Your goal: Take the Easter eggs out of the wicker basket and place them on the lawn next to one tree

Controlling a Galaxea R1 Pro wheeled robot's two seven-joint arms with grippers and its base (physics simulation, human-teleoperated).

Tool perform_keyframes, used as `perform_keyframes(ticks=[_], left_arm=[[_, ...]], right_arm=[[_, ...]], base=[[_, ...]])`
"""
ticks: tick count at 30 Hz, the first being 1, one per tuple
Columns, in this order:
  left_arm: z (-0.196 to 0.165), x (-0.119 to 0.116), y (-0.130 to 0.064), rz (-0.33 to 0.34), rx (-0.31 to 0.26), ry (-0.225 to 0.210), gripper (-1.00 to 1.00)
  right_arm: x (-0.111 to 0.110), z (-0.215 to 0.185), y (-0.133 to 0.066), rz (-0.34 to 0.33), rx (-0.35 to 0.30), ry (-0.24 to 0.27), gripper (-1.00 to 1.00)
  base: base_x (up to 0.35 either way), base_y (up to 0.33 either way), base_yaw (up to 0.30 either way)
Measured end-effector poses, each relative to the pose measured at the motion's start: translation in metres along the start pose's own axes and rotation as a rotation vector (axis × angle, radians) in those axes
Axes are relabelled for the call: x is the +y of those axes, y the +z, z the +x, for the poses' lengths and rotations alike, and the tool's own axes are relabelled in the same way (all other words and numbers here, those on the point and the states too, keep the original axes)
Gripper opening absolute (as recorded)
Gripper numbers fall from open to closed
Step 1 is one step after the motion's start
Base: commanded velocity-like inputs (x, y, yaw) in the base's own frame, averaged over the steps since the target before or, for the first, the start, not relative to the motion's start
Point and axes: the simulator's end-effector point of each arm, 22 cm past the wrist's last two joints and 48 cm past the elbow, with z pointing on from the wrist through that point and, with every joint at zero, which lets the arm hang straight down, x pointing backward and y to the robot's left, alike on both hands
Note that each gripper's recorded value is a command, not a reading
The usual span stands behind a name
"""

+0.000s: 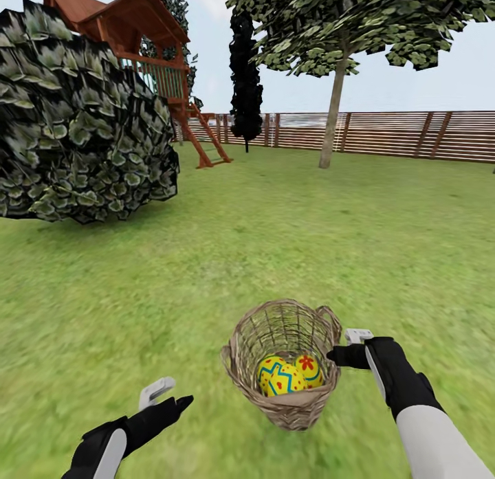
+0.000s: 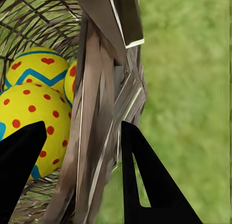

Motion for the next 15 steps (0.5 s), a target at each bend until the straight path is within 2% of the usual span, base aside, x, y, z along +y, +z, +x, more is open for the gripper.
perform_keyframes(ticks=[15], left_arm=[[0.001, -0.001, 0.0, 0.001, 0.002, 0.003, 1.0]], right_arm=[[-0.022, -0.001, -0.004, 0.03, -0.003, 0.002, -1.0]], base=[[0.341, 0.0, 0.0]])
